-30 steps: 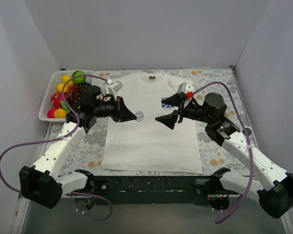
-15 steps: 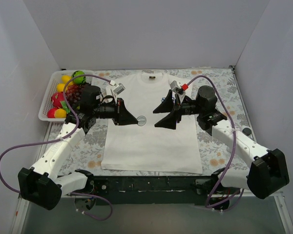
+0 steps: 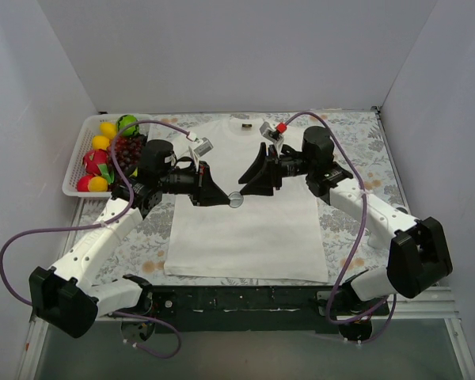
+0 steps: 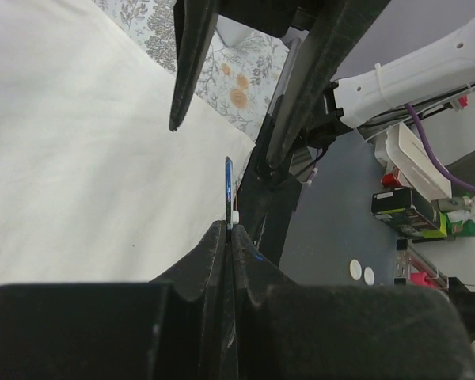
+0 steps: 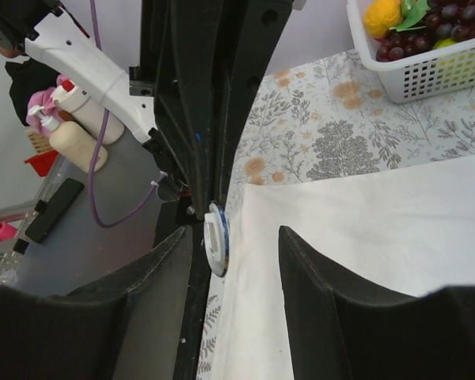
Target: Pin the brooch onto the clothing
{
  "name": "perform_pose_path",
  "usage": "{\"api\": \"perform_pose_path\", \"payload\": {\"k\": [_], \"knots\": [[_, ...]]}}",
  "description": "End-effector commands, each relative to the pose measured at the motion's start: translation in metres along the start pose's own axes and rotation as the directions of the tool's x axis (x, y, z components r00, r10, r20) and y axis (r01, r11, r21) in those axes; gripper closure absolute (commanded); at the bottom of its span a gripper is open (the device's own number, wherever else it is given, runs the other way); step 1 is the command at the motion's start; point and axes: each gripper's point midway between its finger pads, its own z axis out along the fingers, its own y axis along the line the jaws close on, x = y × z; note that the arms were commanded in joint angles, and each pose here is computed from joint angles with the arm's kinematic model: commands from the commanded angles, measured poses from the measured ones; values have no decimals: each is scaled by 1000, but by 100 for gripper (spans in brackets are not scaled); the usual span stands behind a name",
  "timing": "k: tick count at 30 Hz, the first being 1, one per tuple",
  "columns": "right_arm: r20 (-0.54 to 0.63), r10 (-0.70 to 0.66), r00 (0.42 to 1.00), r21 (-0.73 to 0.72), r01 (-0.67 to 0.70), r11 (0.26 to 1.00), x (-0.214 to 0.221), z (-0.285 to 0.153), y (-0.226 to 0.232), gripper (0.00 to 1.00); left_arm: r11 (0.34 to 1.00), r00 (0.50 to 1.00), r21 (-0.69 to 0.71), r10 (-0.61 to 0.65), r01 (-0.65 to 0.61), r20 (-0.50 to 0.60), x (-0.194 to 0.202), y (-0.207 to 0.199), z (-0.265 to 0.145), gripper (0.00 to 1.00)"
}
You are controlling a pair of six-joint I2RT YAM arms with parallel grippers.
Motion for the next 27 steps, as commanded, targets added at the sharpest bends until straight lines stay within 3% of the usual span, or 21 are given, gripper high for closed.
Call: {"api": "perform_pose_path", "payload": {"k": [1, 6, 17, 22, 24, 27], "knots": [[-29, -32, 999, -35, 31, 999, -11, 10, 9, 47, 999, 999, -30, 39, -38, 19, -12, -2, -1, 100], [-58, -5, 998, -21, 4, 1000, -2, 15, 3, 57, 999, 999, -27, 37, -36, 7, -9, -3, 3, 100], [-88, 16, 996, -19, -17, 1000, 7, 18, 1, 62, 998, 998, -32, 55, -54, 19, -10, -8, 1, 100], [-113, 28, 993, -61, -35, 998, 13, 21, 8, 82, 998, 998, -38, 51, -50, 27, -12, -10, 1, 100], [-116, 20, 993, -62, -28, 998, 15, 21, 10, 98, 998, 998, -38, 51, -50, 24, -10, -9, 2, 100], [-114, 15, 993, -38, -20, 999, 14, 21, 8, 99, 997, 999, -58, 45, -43, 30, -11, -6, 2, 100]]}}
